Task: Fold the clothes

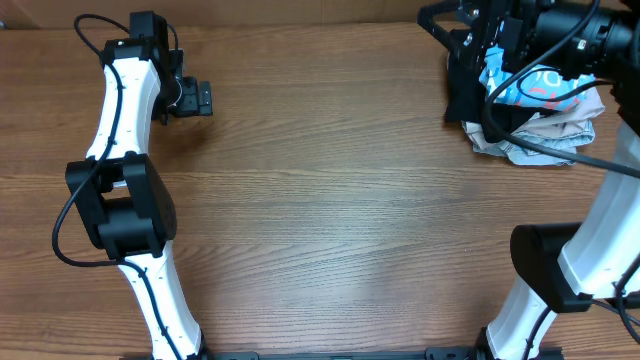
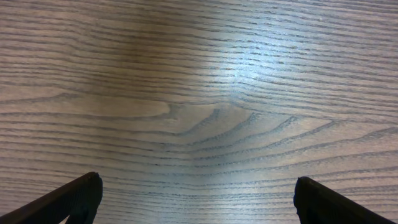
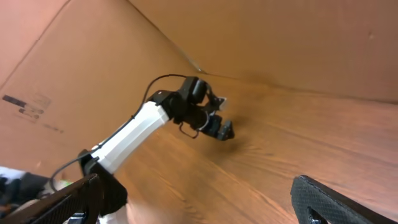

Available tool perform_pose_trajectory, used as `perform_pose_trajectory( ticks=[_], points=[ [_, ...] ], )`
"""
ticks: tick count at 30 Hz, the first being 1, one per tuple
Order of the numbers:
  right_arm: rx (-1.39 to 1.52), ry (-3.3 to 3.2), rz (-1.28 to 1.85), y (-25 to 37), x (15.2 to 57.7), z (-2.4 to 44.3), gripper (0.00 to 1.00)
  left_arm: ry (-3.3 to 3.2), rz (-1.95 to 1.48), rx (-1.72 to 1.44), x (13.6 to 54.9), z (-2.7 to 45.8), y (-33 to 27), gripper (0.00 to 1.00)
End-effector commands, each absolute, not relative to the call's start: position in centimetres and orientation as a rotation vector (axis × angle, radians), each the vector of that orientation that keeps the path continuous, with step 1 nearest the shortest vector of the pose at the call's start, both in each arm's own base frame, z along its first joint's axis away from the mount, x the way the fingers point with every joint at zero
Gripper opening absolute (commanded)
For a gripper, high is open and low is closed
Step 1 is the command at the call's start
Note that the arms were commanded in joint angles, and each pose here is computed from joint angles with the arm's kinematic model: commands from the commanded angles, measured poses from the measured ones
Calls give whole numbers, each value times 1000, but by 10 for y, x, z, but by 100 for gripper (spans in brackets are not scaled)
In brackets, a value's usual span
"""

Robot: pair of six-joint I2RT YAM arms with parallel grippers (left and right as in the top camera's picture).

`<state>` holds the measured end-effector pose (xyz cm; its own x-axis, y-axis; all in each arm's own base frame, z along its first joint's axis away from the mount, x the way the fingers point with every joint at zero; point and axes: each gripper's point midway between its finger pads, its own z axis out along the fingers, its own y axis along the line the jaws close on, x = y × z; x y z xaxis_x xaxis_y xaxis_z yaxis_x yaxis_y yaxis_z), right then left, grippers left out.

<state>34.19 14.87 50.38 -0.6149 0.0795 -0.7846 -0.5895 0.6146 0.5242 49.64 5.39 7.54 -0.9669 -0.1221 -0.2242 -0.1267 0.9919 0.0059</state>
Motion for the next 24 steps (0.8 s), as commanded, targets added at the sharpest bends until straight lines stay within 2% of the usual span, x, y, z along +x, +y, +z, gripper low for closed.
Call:
perform_pose_trajectory(
  ticks=[1,5,10,24],
  points=[
    [-353,1957,771,127,326,524,100,2901,26,-181,498,79,50,100],
    [-233,1936,528,101,319,534,100,2901,26,-181,498,79,50,100],
    [-152,1951,403,80,300,537,100,2901,26,-181,498,79,50,100],
    [8,2186,259,39,240,460,100,2901,26,-181,498,79,50,100]
  ],
)
